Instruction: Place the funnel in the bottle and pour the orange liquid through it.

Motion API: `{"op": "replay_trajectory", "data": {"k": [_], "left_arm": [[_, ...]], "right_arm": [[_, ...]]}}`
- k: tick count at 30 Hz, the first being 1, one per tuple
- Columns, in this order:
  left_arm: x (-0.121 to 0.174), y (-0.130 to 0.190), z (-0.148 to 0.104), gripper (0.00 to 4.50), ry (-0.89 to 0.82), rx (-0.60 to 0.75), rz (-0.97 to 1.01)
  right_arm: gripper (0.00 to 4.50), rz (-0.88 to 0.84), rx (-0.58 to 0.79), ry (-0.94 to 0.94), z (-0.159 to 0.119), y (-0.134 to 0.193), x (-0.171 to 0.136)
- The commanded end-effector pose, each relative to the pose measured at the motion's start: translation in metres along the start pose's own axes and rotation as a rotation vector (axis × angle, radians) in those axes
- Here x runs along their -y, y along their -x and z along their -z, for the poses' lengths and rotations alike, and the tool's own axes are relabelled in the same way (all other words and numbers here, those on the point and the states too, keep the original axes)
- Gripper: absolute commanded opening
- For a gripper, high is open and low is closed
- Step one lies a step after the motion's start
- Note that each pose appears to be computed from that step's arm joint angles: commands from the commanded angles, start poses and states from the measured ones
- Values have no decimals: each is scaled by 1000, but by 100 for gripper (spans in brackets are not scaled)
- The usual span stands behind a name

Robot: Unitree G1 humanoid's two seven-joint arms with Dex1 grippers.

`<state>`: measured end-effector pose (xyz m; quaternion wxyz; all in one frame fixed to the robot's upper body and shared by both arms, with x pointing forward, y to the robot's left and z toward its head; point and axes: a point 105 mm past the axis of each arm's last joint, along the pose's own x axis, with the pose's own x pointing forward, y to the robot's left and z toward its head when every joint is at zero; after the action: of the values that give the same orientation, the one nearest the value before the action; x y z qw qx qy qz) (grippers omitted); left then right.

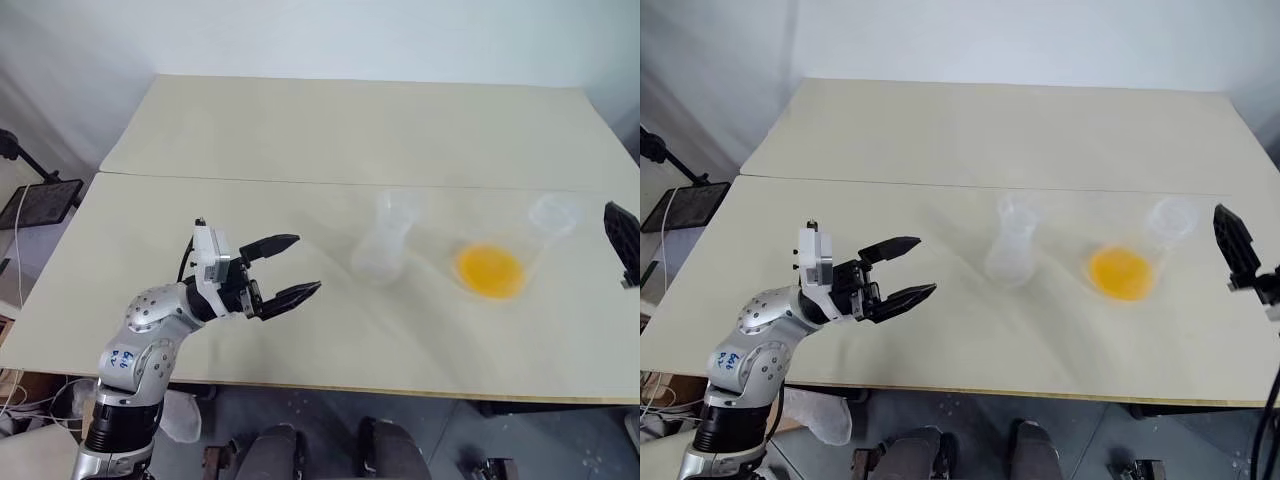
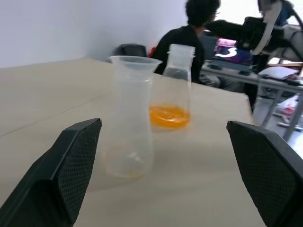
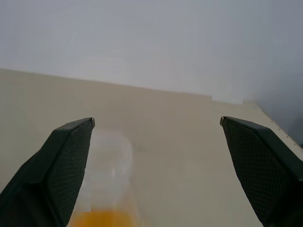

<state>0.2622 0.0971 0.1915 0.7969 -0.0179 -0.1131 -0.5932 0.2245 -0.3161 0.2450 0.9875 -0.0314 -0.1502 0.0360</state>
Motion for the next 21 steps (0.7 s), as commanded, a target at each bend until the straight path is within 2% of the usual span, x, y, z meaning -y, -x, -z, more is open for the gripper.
{"op": "replay_trajectory", "data": {"k": [1, 4, 8, 16, 21], "left_arm": [[14, -6, -11, 450, -24, 10, 97], [15, -8, -15, 450, -37, 13, 100], [21, -8, -17, 450, -32, 2, 115], [30, -3, -19, 450, -16, -25, 74], [27, 1, -21, 450, -28, -36, 48]], "right_arm": [[447, -64, -41, -58, 7, 6, -15], [447, -122, -159, -140, 30, 8, -26], [447, -87, -166, -147, 43, -5, -20], [447, -136, -186, -189, 64, -30, -29], [447, -110, -133, -191, 66, -48, -27]]}}
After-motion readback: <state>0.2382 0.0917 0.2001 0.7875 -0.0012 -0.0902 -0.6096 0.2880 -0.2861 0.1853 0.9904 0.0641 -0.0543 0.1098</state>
